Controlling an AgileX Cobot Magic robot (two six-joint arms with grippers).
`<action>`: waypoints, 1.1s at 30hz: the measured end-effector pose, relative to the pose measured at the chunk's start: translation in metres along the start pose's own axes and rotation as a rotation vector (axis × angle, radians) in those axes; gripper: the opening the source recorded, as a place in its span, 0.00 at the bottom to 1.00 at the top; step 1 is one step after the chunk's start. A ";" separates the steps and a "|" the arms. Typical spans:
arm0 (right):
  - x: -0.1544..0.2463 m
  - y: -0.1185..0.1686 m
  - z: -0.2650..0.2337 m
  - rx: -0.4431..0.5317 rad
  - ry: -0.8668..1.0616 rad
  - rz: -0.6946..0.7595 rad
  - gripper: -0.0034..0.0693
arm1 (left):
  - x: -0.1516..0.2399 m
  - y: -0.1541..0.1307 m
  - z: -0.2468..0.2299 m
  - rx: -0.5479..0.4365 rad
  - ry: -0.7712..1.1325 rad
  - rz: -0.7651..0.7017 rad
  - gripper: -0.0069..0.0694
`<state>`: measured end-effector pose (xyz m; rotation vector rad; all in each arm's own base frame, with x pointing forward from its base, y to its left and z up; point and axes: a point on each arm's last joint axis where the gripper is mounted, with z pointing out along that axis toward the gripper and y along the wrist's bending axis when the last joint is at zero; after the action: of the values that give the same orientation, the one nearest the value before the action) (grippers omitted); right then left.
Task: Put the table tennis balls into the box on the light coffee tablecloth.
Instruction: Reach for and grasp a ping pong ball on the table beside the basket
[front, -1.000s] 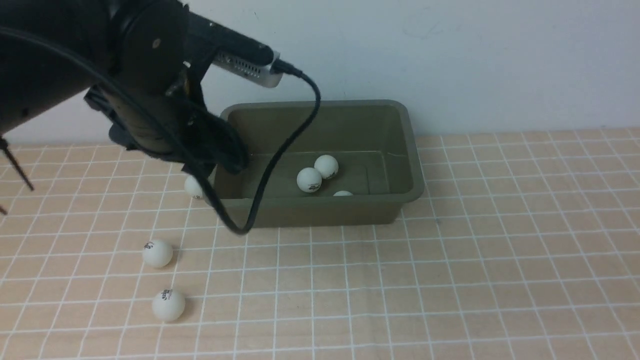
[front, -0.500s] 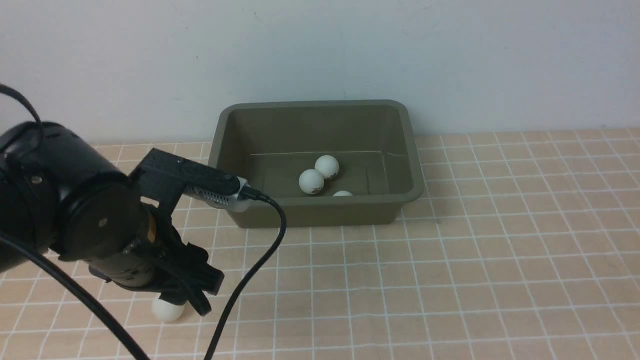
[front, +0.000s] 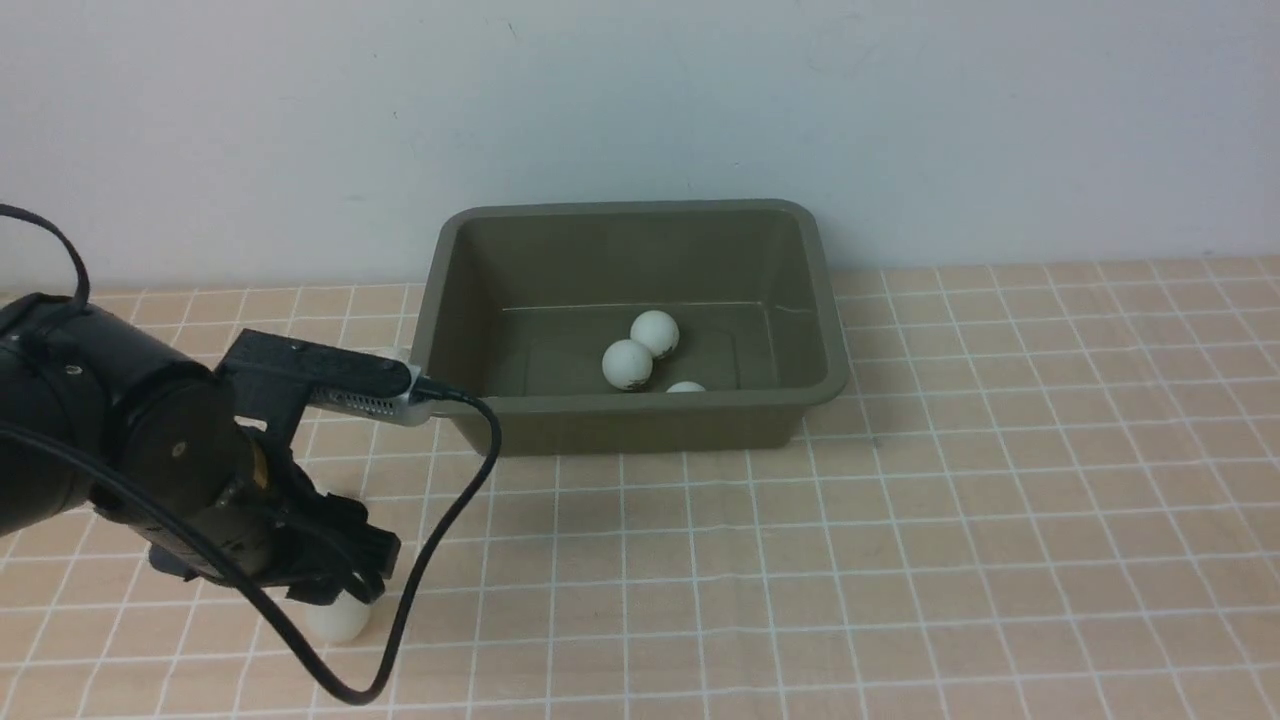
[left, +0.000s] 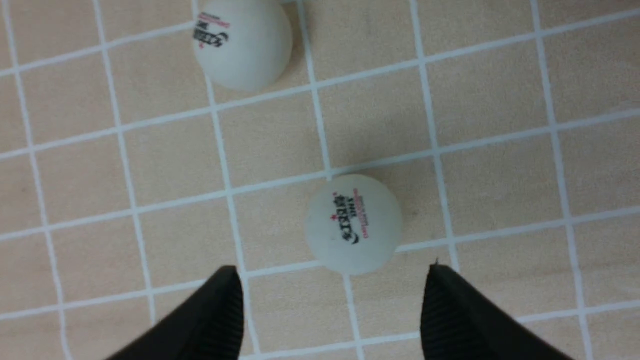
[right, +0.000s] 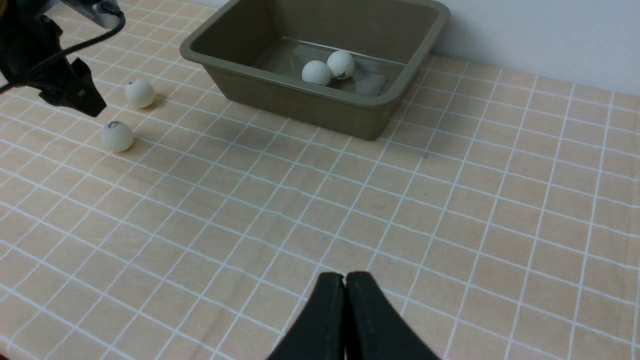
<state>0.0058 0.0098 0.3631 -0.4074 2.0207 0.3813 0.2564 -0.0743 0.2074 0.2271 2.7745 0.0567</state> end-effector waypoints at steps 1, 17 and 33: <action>0.000 0.000 0.000 -0.002 0.000 0.001 0.03 | -0.001 -0.001 0.003 0.009 0.002 -0.001 0.61; 0.000 0.002 0.000 -0.025 0.003 0.013 0.03 | 0.000 -0.007 0.045 0.008 0.096 0.028 0.61; 0.000 0.002 0.000 -0.026 0.003 0.013 0.03 | 0.000 -0.009 0.067 0.012 0.117 0.027 0.55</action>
<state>0.0046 0.0119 0.3631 -0.4112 2.0240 0.4157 0.2782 -0.0821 0.1443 0.2732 2.8889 0.0616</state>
